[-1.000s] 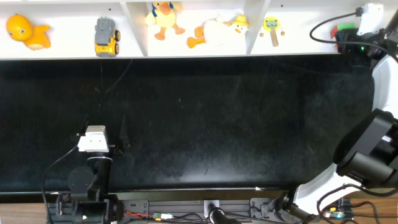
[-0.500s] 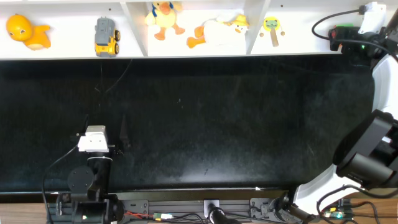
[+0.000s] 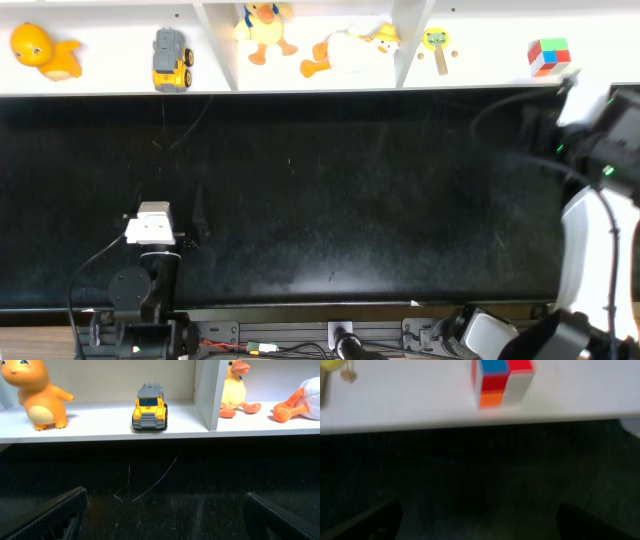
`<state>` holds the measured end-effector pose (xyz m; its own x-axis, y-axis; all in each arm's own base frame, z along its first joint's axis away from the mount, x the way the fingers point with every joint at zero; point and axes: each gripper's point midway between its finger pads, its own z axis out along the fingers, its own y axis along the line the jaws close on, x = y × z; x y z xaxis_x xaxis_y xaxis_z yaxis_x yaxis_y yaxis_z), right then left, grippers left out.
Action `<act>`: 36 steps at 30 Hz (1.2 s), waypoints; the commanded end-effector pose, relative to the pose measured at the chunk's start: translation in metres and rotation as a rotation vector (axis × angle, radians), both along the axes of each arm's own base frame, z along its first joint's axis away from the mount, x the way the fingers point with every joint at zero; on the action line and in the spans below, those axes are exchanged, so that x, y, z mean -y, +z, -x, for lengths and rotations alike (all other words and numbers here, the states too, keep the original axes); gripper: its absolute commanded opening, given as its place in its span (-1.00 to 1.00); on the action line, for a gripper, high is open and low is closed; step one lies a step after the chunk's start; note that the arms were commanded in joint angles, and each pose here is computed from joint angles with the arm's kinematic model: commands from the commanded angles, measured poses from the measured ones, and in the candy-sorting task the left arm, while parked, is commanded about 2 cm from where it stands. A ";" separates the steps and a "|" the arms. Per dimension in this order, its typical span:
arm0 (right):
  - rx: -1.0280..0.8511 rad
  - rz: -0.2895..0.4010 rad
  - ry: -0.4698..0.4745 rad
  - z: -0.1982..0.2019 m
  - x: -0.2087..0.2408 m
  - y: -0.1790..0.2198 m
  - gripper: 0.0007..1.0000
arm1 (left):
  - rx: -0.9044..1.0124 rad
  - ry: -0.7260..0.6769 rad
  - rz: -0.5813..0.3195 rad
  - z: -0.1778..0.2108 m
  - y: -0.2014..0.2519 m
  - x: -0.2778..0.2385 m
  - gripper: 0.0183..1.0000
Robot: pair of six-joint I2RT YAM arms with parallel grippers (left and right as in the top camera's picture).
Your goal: Store Toys
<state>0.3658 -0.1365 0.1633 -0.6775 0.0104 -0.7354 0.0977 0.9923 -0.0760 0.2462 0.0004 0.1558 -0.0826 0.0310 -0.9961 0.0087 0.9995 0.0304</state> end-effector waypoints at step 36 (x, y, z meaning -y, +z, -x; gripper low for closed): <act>0.754 -0.187 0.081 0.112 -0.149 0.014 0.99 | 0.004 0.001 0.007 0.000 0.000 0.000 1.00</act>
